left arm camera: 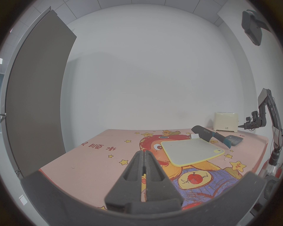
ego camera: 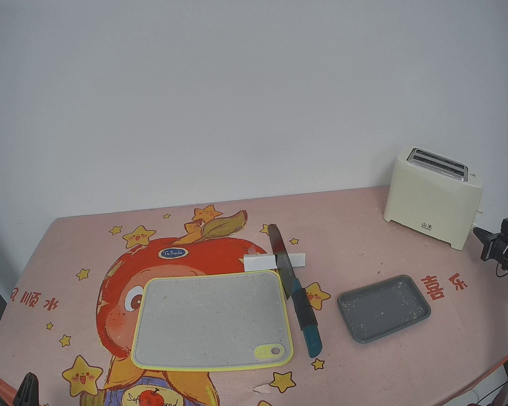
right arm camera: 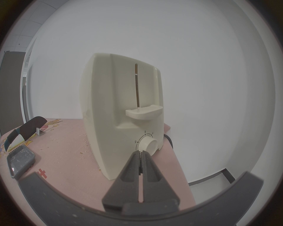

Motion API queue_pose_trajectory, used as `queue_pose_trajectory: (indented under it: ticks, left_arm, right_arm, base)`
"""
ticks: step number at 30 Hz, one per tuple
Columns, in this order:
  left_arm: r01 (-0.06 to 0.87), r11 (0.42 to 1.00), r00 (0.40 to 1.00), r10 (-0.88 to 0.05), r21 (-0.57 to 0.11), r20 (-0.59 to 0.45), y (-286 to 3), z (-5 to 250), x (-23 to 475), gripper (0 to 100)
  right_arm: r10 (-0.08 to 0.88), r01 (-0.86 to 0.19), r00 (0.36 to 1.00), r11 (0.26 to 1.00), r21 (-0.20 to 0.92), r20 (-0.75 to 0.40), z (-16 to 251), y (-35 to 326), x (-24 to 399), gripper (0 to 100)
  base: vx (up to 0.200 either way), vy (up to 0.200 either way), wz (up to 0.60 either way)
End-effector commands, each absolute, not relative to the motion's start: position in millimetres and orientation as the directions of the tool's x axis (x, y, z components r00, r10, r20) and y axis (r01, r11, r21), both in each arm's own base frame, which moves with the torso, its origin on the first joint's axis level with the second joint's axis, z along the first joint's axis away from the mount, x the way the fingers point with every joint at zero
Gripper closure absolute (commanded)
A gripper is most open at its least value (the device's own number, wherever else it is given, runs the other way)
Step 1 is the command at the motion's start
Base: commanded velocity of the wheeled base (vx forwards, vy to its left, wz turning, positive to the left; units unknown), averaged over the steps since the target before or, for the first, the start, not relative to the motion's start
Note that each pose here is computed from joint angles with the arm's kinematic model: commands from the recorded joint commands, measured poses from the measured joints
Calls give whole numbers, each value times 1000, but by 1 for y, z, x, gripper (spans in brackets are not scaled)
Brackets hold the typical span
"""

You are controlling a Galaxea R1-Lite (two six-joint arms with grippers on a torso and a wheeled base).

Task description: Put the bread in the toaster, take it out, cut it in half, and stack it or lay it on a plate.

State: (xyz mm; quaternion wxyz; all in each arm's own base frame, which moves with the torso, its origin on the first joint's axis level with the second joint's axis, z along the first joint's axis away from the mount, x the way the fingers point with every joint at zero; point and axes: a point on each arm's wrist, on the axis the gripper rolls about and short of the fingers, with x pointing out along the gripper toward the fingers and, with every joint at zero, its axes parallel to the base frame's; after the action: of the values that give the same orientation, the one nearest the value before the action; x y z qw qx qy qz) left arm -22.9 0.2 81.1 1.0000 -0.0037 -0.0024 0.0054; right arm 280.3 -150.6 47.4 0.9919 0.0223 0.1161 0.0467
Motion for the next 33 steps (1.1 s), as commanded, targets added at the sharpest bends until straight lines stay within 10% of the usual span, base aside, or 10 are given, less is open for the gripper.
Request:
queue_pose_trajectory:
  ticks: [1,33]
  left_arm:
    - [-11,1000,1000,11,-8,-5,0,76,-22,100]
    - [-12,1000,1000,12,-8,-5,0,76,-22,100]
  right_arm:
    - [98,-87,968,995,56,-230,47,-151,280,100]
    - [93,-79,965,995,65,-246,41,-153,280,100]
  base:
    - [0,0,0]
    - [0,0,0]
